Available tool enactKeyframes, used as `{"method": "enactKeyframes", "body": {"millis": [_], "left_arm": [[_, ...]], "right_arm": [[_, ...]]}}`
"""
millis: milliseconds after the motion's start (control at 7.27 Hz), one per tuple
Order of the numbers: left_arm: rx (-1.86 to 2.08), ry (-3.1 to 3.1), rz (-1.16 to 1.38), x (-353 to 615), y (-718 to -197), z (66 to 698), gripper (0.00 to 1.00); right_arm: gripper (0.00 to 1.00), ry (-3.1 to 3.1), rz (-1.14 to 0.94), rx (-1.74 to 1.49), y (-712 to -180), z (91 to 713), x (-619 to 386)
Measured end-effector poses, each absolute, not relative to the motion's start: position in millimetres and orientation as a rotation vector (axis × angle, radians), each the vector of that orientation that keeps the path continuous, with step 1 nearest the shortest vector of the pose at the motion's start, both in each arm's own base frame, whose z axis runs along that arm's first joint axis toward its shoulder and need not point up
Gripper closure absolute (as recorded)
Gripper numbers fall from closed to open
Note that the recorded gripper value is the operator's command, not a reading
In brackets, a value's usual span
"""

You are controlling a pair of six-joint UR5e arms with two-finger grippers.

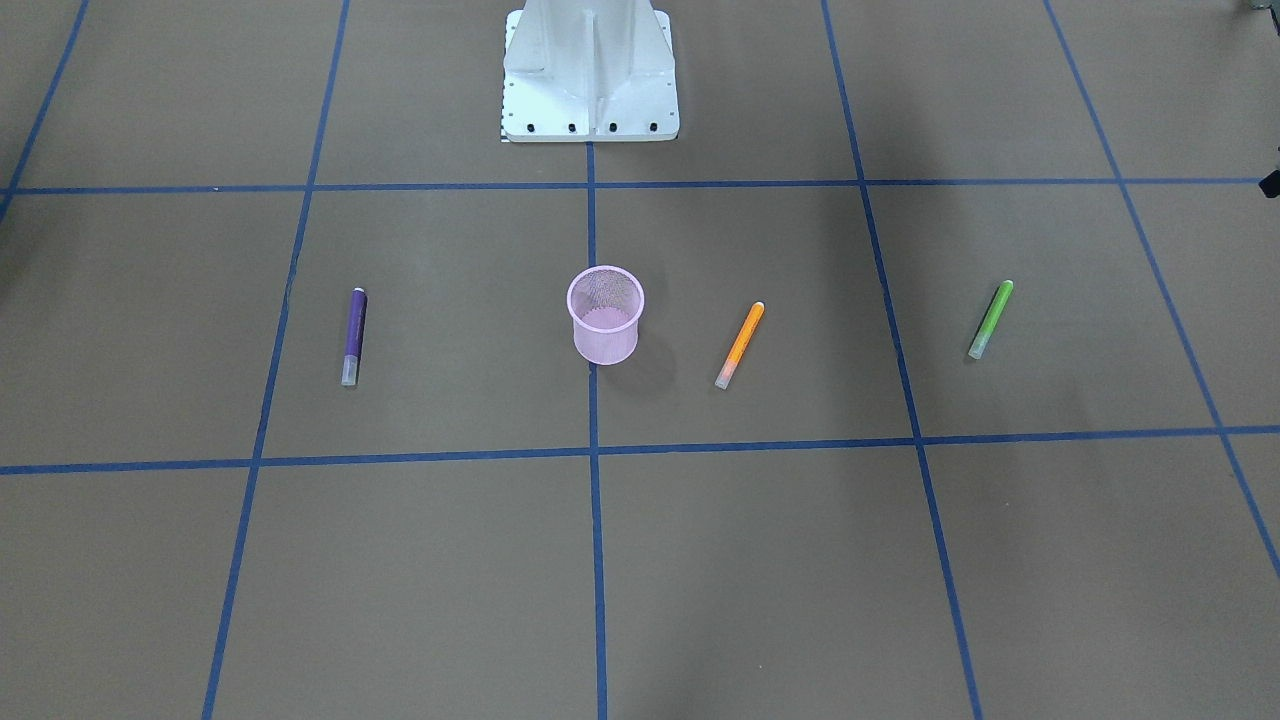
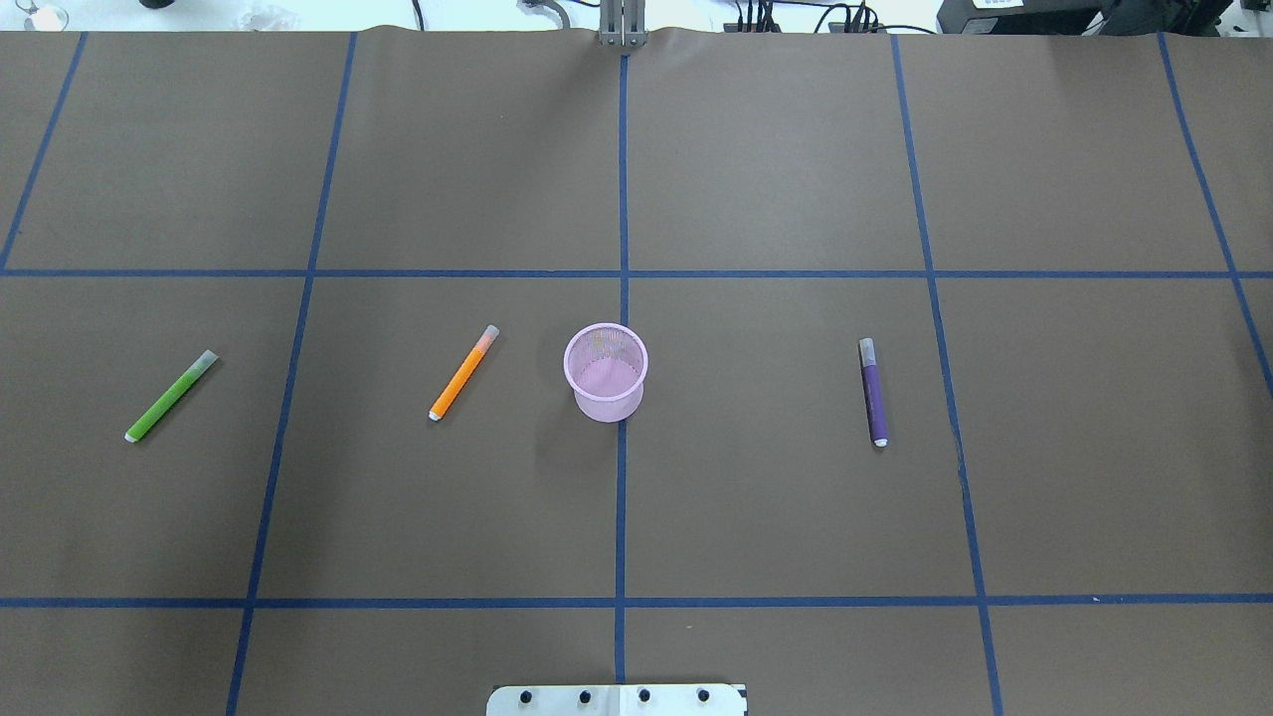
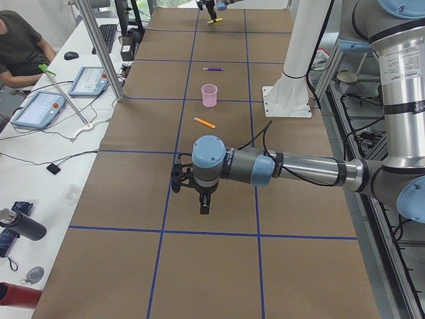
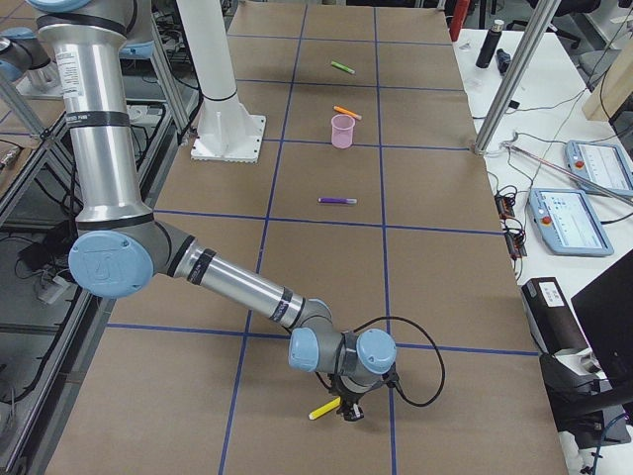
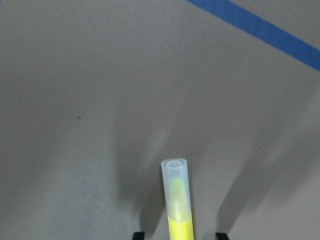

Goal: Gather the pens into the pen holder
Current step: 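Lift the yellow highlighter upright with the right gripper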

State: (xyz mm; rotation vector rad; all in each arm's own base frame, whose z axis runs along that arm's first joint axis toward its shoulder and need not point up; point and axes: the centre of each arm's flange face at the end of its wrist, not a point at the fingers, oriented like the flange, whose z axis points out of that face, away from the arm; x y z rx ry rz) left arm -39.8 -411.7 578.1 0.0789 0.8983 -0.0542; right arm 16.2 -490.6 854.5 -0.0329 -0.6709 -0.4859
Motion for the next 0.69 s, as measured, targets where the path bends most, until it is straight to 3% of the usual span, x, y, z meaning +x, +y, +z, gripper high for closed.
{"method": "enactKeyframes", "body": {"millis": [275,412,688], "left_arm": [[0.079,0.898,-0.054,-40.0,-411.4,577.9,0.0],[0.08,0.898,-0.055,-40.2,-411.4,577.9,0.0],[0.08,0.898,-0.055,-40.4,-411.3,577.9,0.0]], "right_arm": [[0.91,-0.67,-0.49,-0.037,-490.0,856.1,14.9],[1.0,-0.67,-0.492,-0.039,-488.9,857.0,14.6],[1.0,-0.672,-0.493,-0.039,-489.7,856.0,14.3]]}}
